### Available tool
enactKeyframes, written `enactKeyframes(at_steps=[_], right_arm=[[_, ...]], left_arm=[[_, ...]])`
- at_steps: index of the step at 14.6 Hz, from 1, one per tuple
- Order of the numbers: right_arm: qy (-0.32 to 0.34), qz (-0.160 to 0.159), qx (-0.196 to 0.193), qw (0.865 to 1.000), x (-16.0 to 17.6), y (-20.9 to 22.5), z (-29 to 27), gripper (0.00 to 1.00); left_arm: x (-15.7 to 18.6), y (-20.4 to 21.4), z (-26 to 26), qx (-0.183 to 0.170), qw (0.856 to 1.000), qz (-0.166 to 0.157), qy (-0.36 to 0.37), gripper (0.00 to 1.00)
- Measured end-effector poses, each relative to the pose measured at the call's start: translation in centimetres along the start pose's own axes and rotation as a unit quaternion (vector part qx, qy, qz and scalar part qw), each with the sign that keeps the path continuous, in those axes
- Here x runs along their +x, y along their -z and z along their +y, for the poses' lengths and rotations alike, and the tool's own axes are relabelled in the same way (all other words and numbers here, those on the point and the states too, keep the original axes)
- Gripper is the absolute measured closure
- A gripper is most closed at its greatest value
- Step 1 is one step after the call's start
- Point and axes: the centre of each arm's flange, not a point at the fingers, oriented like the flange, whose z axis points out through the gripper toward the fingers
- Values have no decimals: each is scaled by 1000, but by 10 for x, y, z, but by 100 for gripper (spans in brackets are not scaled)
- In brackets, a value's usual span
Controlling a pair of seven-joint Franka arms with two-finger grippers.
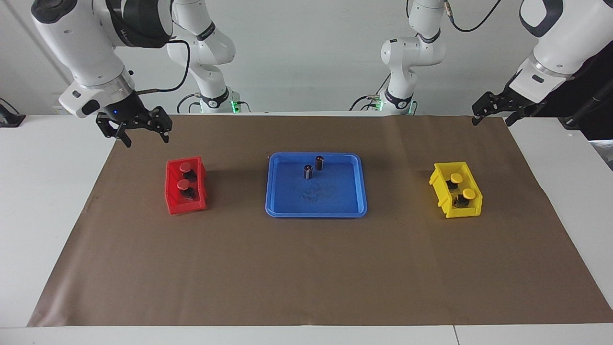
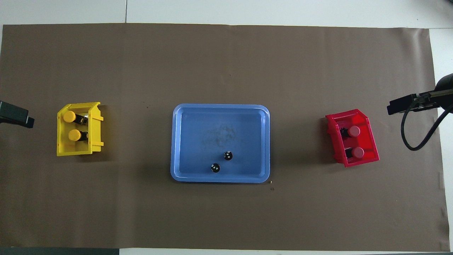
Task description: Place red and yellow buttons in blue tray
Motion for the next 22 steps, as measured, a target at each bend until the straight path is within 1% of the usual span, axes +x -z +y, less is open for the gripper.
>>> enactKeyframes(at_steps=[4,8,17,20,22], right_arm=[[2,0,0,1000,0,0,-2,0],[3,8,-1,1000,2,1,-3,0],[1,5,0,1000,1,1,-1,0],[-6,6,0,1000,3,0,-12,0],[-7,6,0,1000,7,-11,-19,0]], left_arm=[[0,-1,0,0,1000,-1,0,0],[-1,-1,-1,0,1000,-1,1,0],[-3,0,-9,-1,1000,0,5,0],[-3,0,-9,-1,1000,0,5,0],[-3,0,-8,-1,1000,0,4,0]])
